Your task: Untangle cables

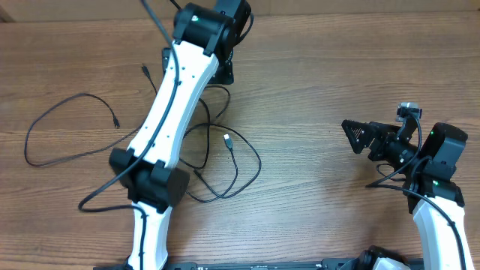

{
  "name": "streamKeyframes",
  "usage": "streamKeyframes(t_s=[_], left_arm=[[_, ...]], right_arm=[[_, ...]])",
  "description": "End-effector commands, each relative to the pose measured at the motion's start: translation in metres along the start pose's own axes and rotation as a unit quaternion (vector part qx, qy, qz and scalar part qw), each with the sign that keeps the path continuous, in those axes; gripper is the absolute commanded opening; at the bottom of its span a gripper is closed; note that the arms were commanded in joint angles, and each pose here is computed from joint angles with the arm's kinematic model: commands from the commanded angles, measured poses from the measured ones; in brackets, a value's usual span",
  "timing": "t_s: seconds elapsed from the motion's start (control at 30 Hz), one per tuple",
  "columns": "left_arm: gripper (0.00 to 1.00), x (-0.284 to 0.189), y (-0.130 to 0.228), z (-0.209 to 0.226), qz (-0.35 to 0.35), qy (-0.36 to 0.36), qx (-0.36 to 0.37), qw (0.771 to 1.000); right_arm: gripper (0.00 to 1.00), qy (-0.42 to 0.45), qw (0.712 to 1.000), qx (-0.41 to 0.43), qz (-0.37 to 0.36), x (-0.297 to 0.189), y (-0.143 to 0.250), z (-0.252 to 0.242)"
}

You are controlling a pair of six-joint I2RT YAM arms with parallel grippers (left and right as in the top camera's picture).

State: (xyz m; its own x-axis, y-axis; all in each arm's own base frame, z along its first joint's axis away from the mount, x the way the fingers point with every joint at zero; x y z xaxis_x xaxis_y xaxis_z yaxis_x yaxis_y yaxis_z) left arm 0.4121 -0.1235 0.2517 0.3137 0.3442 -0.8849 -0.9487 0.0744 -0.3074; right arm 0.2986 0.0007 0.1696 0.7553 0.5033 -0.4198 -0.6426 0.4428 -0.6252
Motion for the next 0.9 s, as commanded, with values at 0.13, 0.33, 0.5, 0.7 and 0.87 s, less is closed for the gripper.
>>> streamKeyframes(t_s=[0.13,0.33,0.5,0.7,0.87], left_arm=[[1.00,-0.023,0.007,-0.007,-0.004,0.062,0.016,0.998],[0.99,-0.066,0.023,-0.025,-0.010,0.189,0.046,0.981],[1.00,-0.101,0.033,-0.021,-0.033,0.231,0.025,0.972],[1.00,-0.120,0.049,-0.032,-0.040,0.252,0.048,0.966],[0.99,-0.105,0.062,-0.041,-0.009,0.209,0.021,0.978]], right_arm=[[1.00,0.002,1.000,-0.007,-0.006,-0.001,-0.005,0.000],[1.00,0.002,1.000,-0.007,-0.006,-0.001,-0.004,0.000],[1.00,0.002,1.000,-0.007,-0.006,-0.001,-0.004,0.000],[1.00,0.002,1.000,-0.007,-0.006,-0.001,-0.004,0.000],[1.00,0.002,1.000,-0.006,-0.005,-0.001,-0.004,0.000]])
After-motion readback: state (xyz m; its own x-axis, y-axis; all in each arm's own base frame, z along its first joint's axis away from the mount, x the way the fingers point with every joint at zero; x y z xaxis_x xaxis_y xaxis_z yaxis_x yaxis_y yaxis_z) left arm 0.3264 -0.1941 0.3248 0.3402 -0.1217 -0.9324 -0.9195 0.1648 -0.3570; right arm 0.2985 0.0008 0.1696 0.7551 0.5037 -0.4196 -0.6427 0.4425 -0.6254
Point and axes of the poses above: each gripper's point midway between its finger pads, its own x axis out along the fingers, its own z axis along the line the jaws close on, y = z × x, the point moved 3 cm from there along -x, back along the fingers, and after that the axes turned 8 degrees about x, right-handed, at the moved point
